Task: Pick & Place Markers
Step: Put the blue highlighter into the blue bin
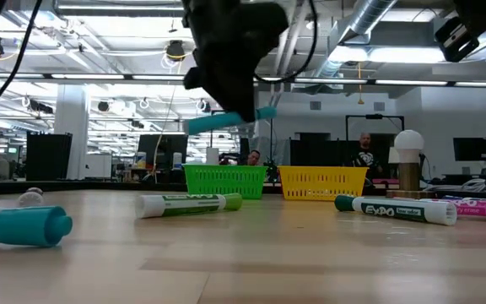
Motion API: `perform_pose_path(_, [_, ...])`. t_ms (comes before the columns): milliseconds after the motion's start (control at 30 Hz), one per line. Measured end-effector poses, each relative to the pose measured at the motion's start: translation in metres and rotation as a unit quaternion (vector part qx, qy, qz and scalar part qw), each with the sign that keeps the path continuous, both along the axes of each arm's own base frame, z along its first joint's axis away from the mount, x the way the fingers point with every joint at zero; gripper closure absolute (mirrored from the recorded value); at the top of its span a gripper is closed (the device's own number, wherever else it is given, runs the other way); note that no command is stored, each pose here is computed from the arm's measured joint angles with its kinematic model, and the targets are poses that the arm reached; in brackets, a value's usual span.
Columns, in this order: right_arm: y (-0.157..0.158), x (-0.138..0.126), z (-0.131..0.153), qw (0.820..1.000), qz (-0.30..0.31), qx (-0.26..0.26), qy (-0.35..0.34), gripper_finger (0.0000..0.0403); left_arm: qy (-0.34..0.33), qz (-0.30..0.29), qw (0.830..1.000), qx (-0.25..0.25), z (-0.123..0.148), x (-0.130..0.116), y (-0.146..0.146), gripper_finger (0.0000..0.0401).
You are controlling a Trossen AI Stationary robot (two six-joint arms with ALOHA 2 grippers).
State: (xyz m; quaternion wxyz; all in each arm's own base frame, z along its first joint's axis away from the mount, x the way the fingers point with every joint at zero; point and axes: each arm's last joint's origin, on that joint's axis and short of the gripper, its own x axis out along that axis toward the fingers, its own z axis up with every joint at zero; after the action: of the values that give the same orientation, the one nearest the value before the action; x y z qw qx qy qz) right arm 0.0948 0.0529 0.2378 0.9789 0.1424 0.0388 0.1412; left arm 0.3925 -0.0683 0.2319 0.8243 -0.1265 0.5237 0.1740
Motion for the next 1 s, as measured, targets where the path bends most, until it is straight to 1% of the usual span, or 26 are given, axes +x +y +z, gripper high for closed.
perform_pose_path(100, [0.0,0.0,-0.002,1.0,0.0,-0.005,0.007,0.0301,0.003,-0.023,0.999,0.048,0.018,-0.005,0.038,0.0336])
perform_pose_path(233, [0.0,0.0,-0.002,1.0,0.0,-0.005,0.008,0.0301,-0.006,-0.038,0.993,0.116,0.05,-0.019,0.091,0.0336])
perform_pose_path(333, [0.0,0.0,-0.002,1.0,0.0,-0.005,0.007,0.0301,-0.009,-0.051,0.988,0.148,0.069,-0.034,0.129,0.0336])
perform_pose_path(433, [0.0,0.0,-0.002,1.0,-0.002,-0.005,0.007,0.0301,-0.001,-0.074,0.985,0.158,0.076,-0.045,0.165,0.0336])
perform_pose_path(567, [-0.002,0.0,-0.002,0.999,-0.029,-0.013,0.004,0.0301,0.018,-0.117,0.98,0.162,0.069,-0.052,0.2,0.0336])
perform_pose_path(700, [-0.002,0.001,-0.001,0.999,-0.039,-0.018,0.002,0.0301,0.039,-0.168,0.966,0.193,0.054,-0.045,0.224,0.0337])
perform_pose_path(900, [-0.002,0.0,-0.001,0.999,-0.037,-0.018,0.002,0.0301,0.045,-0.277,0.928,0.245,0.026,-0.023,0.241,0.0337])
perform_pose_path(1000, [-0.002,0.001,-0.001,0.999,-0.041,-0.018,0.002,0.0301,0.042,-0.307,0.917,0.251,0.014,-0.014,0.244,0.0337])
